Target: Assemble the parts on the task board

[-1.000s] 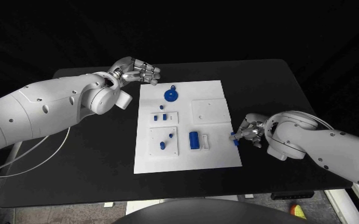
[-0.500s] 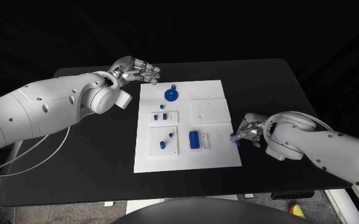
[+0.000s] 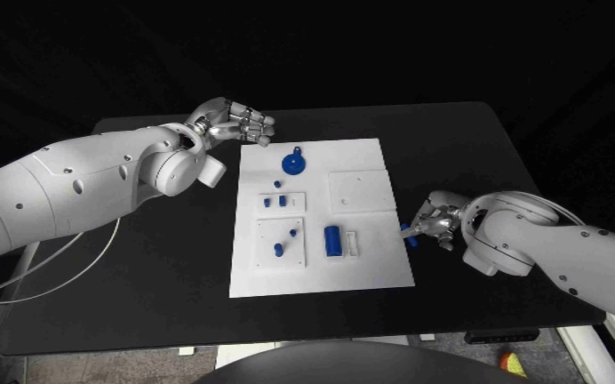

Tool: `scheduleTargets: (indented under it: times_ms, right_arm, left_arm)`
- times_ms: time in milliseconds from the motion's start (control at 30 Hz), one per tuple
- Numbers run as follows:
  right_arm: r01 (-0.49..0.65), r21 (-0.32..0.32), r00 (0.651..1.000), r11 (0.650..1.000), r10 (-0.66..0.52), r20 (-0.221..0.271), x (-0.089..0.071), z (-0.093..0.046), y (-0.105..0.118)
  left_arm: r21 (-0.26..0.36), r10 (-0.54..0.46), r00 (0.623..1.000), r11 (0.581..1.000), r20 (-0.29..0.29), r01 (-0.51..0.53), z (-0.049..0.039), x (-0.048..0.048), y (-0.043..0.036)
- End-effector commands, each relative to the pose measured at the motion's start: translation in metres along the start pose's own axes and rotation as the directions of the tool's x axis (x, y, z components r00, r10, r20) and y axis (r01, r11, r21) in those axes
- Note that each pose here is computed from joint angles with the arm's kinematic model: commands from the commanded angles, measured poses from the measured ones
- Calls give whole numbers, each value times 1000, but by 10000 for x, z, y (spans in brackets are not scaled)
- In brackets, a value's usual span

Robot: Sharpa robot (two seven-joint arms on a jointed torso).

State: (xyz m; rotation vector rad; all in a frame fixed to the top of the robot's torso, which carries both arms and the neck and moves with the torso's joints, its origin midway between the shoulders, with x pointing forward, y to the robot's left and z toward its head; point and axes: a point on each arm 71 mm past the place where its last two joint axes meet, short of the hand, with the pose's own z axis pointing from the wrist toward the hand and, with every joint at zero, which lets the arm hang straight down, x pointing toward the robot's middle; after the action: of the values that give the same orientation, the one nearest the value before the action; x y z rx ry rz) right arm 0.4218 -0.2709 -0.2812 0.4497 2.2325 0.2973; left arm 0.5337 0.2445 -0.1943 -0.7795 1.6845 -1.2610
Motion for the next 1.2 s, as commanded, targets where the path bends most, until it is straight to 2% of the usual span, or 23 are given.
scheduleTargets:
  times_ms: [33, 200, 433, 767, 967, 1200]
  right_arm:
    - [-39, -41, 999, 998, 39, 7, -46, -50, 100]
    - [-77, -114, 997, 990, 76, -11, -56, -157, 328]
    - [-115, -163, 993, 980, 108, -47, 28, -200, 562]
    - [-125, -148, 990, 981, 113, -86, 224, -117, 722]
    - [-86, -131, 993, 988, 75, -88, 376, -46, 754]
    - [-45, -112, 996, 993, 36, -80, 472, 5, 745]
  left_arm:
    - [12, -9, 1000, 1000, -13, 9, 4, 21, -16]
    - [13, -9, 1000, 1000, -15, 9, 8, 31, -20]
    - [12, -9, 1000, 1000, -15, 9, 9, 32, -20]
    - [12, -10, 1000, 1000, -19, 10, 11, 40, -22]
    - [12, -11, 1000, 1000, -22, 11, 12, 44, -23]
    - [11, -11, 1000, 1000, -23, 11, 10, 43, -22]
